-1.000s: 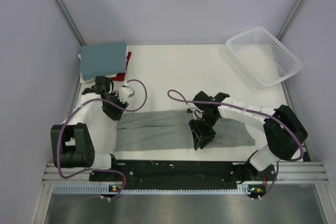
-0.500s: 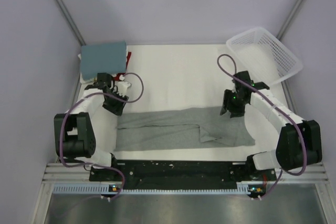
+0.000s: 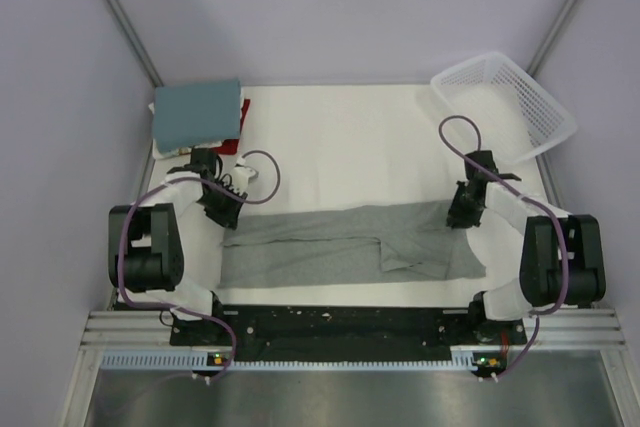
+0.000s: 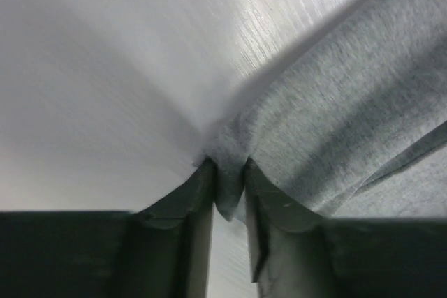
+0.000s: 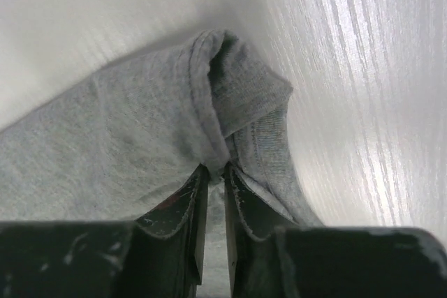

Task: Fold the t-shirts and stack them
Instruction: Fold the other side of the tshirt into a rectangle

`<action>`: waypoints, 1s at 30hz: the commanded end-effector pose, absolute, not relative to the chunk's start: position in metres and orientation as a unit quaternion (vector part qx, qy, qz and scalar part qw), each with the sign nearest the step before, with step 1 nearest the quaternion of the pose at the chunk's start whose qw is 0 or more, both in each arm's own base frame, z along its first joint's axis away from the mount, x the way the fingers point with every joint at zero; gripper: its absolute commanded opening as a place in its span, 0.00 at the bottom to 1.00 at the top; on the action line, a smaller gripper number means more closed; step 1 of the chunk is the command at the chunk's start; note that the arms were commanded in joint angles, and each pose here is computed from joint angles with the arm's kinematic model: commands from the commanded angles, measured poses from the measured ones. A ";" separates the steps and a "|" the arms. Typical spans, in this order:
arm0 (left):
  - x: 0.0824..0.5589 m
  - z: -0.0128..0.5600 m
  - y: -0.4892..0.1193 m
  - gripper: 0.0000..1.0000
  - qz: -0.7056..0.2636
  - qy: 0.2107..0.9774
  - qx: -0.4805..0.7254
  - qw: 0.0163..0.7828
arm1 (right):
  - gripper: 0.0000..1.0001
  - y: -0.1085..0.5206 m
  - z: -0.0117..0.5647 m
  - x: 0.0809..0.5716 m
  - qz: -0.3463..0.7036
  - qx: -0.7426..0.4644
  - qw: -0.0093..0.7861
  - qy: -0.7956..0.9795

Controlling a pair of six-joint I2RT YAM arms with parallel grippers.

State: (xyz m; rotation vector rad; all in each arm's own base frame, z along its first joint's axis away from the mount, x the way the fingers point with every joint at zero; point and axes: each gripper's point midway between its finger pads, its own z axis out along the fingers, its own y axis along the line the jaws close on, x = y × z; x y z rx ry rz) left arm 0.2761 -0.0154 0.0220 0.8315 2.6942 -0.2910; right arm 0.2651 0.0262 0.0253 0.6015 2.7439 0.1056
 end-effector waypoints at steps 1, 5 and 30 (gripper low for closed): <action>0.274 0.015 -0.019 0.10 -0.111 0.933 0.304 0.157 | 0.06 0.020 0.013 0.270 0.032 0.222 0.171 0.959; 0.293 0.022 -0.007 0.00 -0.081 0.944 0.261 0.183 | 0.00 0.015 0.011 0.271 0.026 0.220 0.173 0.960; 0.336 0.062 0.012 0.48 -0.037 0.941 0.215 0.258 | 0.37 0.024 0.063 0.310 0.044 0.159 0.212 0.963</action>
